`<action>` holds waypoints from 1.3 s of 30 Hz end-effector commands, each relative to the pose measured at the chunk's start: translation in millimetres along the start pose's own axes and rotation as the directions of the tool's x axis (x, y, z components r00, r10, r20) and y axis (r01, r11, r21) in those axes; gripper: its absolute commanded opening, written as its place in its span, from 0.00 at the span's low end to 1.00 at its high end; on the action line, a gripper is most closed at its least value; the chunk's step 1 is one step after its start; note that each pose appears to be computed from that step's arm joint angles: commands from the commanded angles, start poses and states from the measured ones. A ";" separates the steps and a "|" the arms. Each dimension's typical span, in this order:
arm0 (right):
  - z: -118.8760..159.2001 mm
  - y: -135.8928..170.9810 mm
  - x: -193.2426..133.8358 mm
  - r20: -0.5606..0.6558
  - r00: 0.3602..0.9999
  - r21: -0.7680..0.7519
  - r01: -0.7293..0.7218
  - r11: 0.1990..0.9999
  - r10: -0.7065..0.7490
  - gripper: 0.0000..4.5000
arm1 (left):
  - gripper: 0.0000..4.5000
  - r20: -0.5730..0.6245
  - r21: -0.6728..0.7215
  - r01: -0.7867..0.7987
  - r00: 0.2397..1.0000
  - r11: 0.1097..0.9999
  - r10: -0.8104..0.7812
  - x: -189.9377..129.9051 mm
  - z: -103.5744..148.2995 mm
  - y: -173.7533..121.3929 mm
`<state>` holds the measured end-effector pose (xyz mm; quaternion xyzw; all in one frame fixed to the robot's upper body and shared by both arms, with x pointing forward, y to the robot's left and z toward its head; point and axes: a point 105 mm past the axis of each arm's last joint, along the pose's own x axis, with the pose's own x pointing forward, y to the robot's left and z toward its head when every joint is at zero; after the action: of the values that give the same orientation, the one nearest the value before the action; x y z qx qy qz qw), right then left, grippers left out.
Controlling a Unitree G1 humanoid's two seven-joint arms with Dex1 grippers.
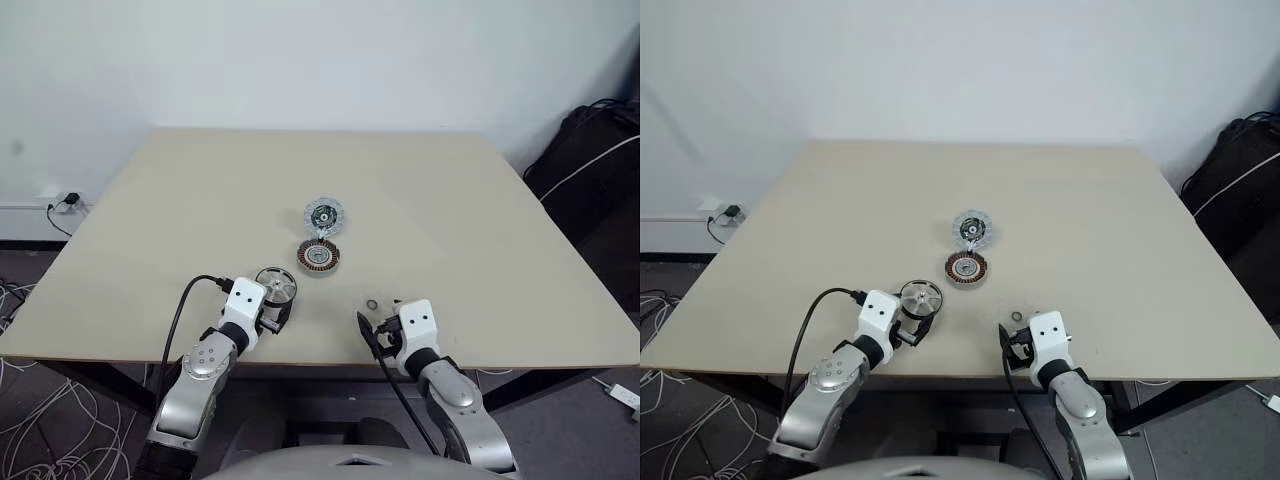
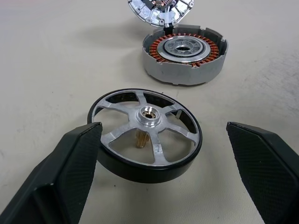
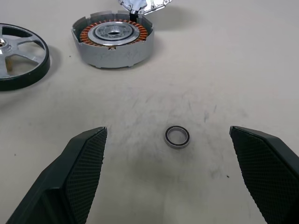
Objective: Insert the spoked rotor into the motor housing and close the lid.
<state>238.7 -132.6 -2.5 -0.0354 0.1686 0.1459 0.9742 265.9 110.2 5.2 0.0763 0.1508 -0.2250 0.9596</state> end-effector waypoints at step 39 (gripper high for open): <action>-41.7 -8.9 37.7 -0.129 0.991 0.103 0.046 0.994 -0.032 0.43 | 1.00 0.043 0.010 -0.024 0.999 1.000 0.023 -1.5 9.2 2.6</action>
<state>269.7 -137.3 -46.3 -0.0073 0.2176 0.1136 0.9694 263.4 113.4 1.2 0.0754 0.1572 -0.2138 0.9612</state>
